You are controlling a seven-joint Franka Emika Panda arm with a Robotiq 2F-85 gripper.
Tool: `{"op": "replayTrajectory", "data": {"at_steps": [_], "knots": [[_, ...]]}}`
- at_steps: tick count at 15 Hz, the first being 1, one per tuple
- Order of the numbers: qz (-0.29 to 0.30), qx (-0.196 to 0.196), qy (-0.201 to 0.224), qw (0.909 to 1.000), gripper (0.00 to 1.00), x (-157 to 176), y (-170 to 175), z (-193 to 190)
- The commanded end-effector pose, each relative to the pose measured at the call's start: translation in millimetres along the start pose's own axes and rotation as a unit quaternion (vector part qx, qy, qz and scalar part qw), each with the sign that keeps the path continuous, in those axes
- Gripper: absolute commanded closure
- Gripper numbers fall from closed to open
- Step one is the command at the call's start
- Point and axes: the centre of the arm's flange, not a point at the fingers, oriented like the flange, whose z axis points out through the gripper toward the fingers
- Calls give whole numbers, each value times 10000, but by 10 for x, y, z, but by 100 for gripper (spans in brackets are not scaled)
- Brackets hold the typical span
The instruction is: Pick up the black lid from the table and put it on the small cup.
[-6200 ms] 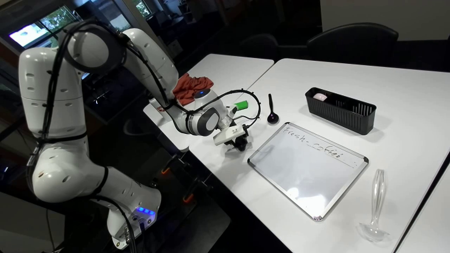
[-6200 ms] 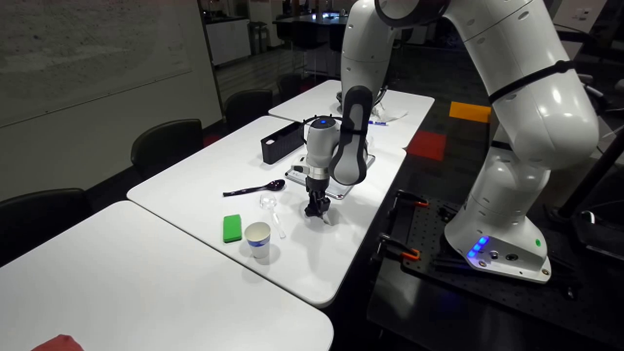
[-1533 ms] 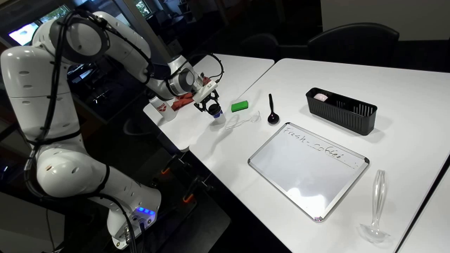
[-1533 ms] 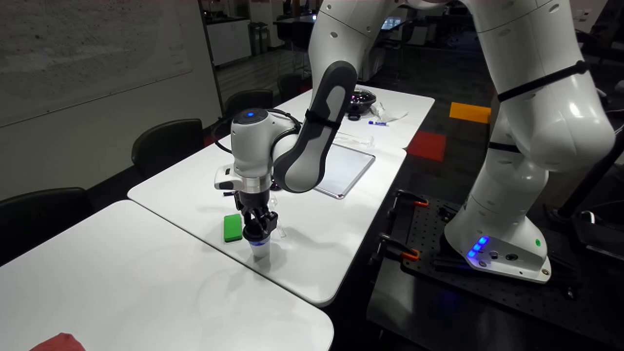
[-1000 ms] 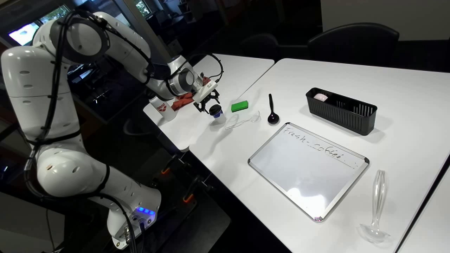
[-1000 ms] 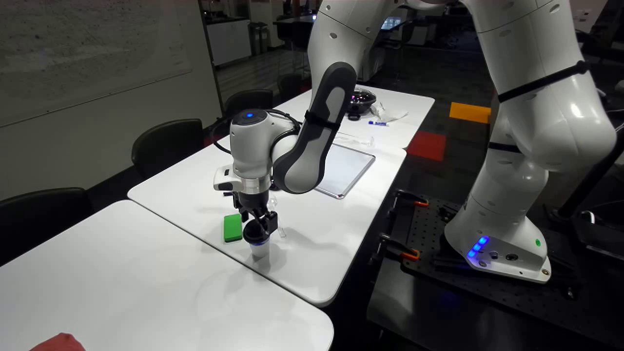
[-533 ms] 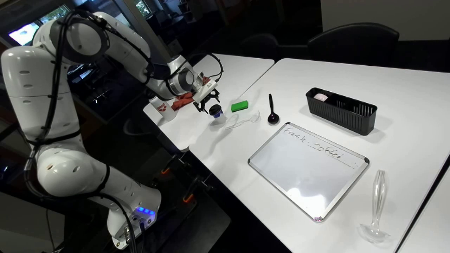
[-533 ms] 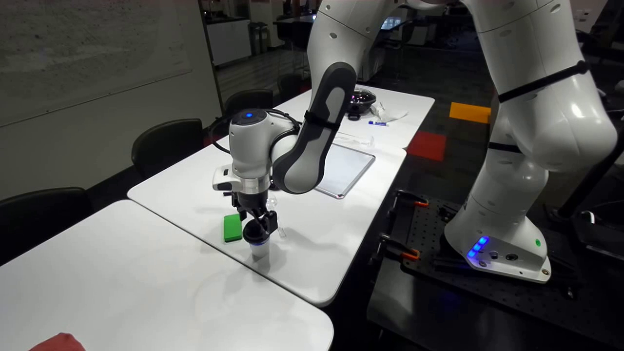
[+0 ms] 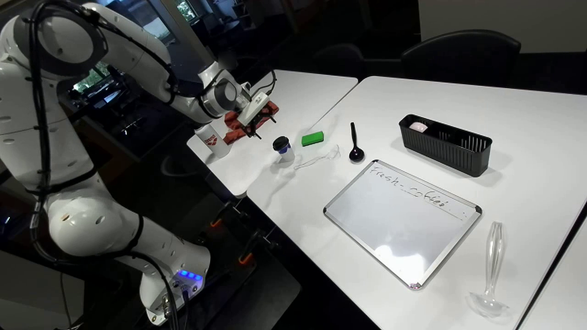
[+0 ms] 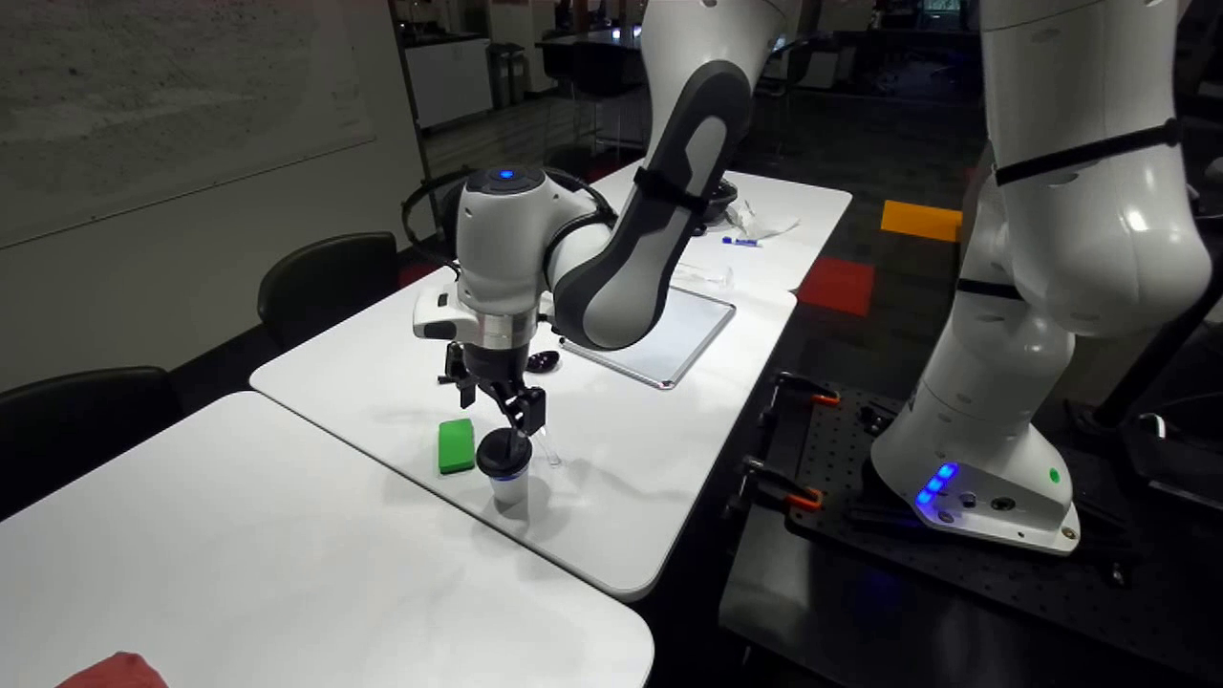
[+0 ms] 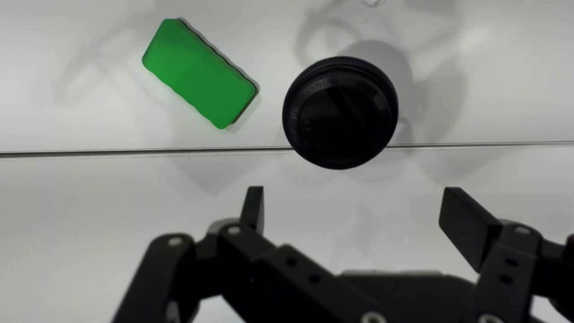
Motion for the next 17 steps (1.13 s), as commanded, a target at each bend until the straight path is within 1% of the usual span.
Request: {"op": "replayTrajectory", "data": {"at_steps": [1,5,9,12,13,17], "knots": [[25,-463,-64,9989,0,-65,-240,-830],[165,-860,-92,9961,0,-169,-286,-1367],[216,-1105,-117,9936,0,-302,-350,-1657],[259,-1186,-126,9925,0,-406,-413,-1742],[153,-1151,-41,9932,0,-299,-271,-1600],[161,-1136,-53,9934,0,-318,-284,-1589]]}}
